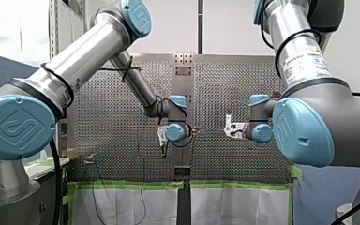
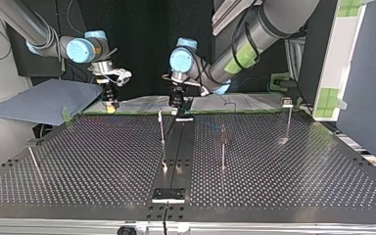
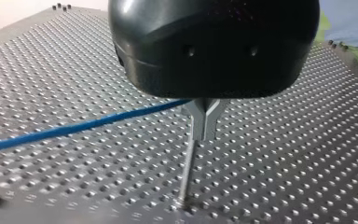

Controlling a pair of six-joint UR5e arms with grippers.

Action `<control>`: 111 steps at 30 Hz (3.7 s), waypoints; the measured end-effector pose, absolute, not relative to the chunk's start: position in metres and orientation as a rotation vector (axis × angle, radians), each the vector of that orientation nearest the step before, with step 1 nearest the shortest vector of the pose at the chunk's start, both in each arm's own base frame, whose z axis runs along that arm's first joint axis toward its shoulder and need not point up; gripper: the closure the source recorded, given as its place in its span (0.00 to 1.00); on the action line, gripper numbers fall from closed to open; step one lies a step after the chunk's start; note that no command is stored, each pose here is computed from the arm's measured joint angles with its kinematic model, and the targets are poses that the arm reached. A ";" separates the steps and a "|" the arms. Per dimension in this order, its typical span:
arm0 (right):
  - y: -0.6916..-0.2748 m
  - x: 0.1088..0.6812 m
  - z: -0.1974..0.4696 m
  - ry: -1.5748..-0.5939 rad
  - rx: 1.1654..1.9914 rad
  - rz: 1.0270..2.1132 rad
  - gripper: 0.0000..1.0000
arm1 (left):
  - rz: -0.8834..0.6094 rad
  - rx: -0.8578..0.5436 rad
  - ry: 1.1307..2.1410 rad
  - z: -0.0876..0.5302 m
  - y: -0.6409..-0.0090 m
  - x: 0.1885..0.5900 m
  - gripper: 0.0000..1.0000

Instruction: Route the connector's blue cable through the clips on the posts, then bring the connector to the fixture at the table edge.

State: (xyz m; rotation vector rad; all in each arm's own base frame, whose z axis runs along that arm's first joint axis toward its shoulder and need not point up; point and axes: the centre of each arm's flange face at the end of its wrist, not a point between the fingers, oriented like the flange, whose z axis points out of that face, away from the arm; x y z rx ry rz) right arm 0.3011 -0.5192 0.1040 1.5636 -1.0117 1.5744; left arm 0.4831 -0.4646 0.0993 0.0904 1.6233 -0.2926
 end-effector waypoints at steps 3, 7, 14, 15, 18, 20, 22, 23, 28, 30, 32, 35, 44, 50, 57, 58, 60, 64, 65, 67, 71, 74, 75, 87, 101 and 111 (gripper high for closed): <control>-0.519 0.301 0.104 -1.012 1.564 1.574 0.93 | -0.292 0.090 1.631 0.094 -0.465 0.486 0.98; -0.519 0.301 0.104 -1.012 1.564 1.573 0.93 | -0.299 0.081 1.626 0.096 -0.467 0.491 0.98; -0.521 0.301 0.105 -1.008 1.558 1.577 0.93 | -0.301 0.072 1.622 0.099 -0.466 0.496 0.98; -0.522 0.302 0.105 -1.008 1.558 1.578 0.93 | -0.300 0.071 1.621 0.099 -0.466 0.497 0.98; -0.523 0.302 0.106 -1.007 1.556 1.579 0.93 | -0.298 0.068 1.618 0.101 -0.465 0.500 0.98; -0.524 0.302 0.107 -1.006 1.555 1.579 0.93 | -0.297 0.067 1.616 0.102 -0.464 0.503 0.98; -0.525 0.302 0.107 -1.005 1.552 1.579 0.93 | -0.296 0.069 1.613 0.104 -0.464 0.505 0.98; -0.525 0.301 0.108 -1.006 1.551 1.578 0.93 | -0.294 0.070 1.612 0.104 -0.464 0.506 0.98; -0.528 0.299 0.107 -1.009 1.546 1.575 0.93 | -0.294 0.078 1.611 0.105 -0.465 0.507 0.98; -0.528 0.298 0.107 -1.010 1.544 1.575 0.93 | -0.297 0.082 1.610 0.105 -0.466 0.508 0.98; -0.529 0.298 0.108 -1.010 1.542 1.576 0.93 | -0.300 0.087 1.612 0.105 -0.466 0.509 0.98; -0.531 0.297 0.108 -1.009 1.539 1.577 0.93 | -0.297 0.101 1.622 0.100 -0.470 0.509 0.98; -0.534 0.298 0.109 -1.010 1.544 1.573 0.93 | -0.257 0.102 1.648 0.086 -0.472 0.524 0.98; -0.535 0.298 0.109 -1.008 1.543 1.573 0.93 | -0.253 0.086 1.647 0.090 -0.465 0.536 0.98; -0.540 0.298 0.112 -1.007 1.534 1.577 0.93 | -0.260 0.086 1.647 0.095 -0.464 0.542 0.98; -0.541 0.297 0.112 -1.008 1.532 1.576 0.93 | -0.260 0.086 1.647 0.095 -0.465 0.543 0.98; -0.542 0.296 0.113 -1.010 1.528 1.574 0.93 | -0.261 0.086 1.646 0.096 -0.465 0.543 0.98; -0.546 0.293 0.113 -1.015 1.519 1.570 0.93 | -0.265 0.088 1.644 0.098 -0.466 0.545 0.98; -0.546 0.292 0.113 -1.016 1.518 1.569 0.93 | -0.265 0.089 1.644 0.099 -0.466 0.545 0.98; -0.547 0.290 0.113 -1.018 1.516 1.567 0.93 | -0.265 0.090 1.644 0.100 -0.467 0.545 0.98; -0.549 0.288 0.113 -1.020 1.512 1.565 0.93 | -0.264 0.092 1.644 0.101 -0.467 0.546 0.98; -0.549 0.287 0.113 -1.021 1.511 1.564 0.93 | -0.265 0.096 1.644 0.101 -0.467 0.546 0.98; -0.550 0.287 0.113 -1.020 1.511 1.565 0.93 | -0.264 0.100 1.644 0.101 -0.468 0.546 0.98; -0.548 0.290 0.112 -1.018 1.520 1.569 0.93 | -0.239 0.149 1.668 0.099 -0.466 0.544 0.85; -0.547 0.291 0.110 -1.017 1.528 1.566 0.93 | -0.216 0.190 1.683 0.098 -0.466 0.541 0.00; -0.546 0.292 0.109 -1.018 1.532 1.564 0.93 | -0.218 0.232 1.724 0.113 -0.467 0.532 0.00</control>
